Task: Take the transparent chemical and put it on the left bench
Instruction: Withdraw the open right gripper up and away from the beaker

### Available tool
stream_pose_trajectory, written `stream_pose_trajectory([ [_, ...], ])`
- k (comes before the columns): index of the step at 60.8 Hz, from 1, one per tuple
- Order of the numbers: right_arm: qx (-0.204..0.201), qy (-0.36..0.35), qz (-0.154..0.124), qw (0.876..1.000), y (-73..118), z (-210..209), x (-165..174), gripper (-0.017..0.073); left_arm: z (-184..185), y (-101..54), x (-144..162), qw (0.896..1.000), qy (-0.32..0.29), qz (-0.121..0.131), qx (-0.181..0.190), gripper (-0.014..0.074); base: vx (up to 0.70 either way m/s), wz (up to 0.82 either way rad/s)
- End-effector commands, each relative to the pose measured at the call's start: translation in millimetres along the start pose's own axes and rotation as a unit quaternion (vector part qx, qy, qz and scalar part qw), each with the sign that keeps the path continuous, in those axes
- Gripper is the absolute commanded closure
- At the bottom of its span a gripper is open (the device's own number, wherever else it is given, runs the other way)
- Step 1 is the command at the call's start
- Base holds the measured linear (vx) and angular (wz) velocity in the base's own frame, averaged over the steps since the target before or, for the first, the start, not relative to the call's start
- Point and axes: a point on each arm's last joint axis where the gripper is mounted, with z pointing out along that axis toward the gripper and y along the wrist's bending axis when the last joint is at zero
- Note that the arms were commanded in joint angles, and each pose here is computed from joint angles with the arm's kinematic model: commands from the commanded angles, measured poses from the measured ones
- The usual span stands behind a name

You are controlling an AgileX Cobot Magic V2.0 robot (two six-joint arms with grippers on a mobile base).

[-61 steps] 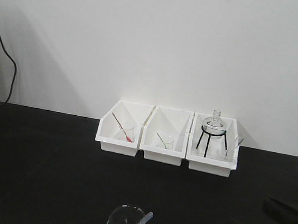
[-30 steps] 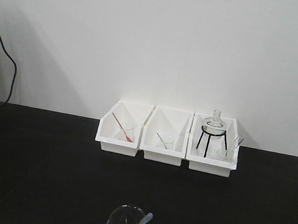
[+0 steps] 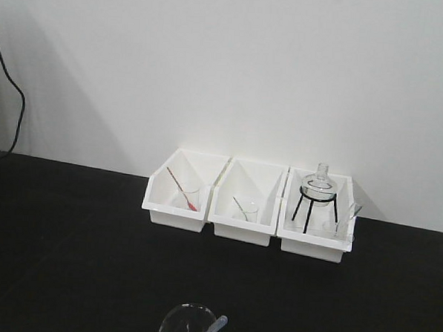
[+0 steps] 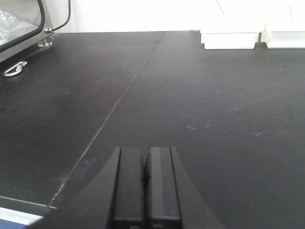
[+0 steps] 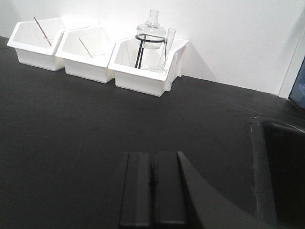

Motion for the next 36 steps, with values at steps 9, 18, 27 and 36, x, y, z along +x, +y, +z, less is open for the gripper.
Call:
stream_pose_trajectory([
  [9,0.002,-0.047,-0.004,0.999,0.0,-0.7,-6.7,0.0567,-1.3,0.1,-2.8,0.999,-0.041,-0.004,-0.001,0.0597,0.00,0.00],
  [18,0.002,-0.047,-0.004,0.999,0.0,-0.7,-6.7,0.0567,-1.3,0.1,-2.8,0.999,-0.041,-0.004,-0.001,0.0597,0.00,0.00],
  [27,0.002,-0.047,-0.004,0.999,0.0,-0.7,-6.7,0.0567,-1.3,0.1,-2.8,0.999,-0.041,-0.004,-0.001,0.0597,0.00,0.00],
  [36,0.002,-0.047,-0.004,0.999,0.0,-0.7,-6.7,0.0567,-1.3,0.1,-2.8,0.999,-0.041,-0.004,-0.001,0.0597,0.00,0.00],
])
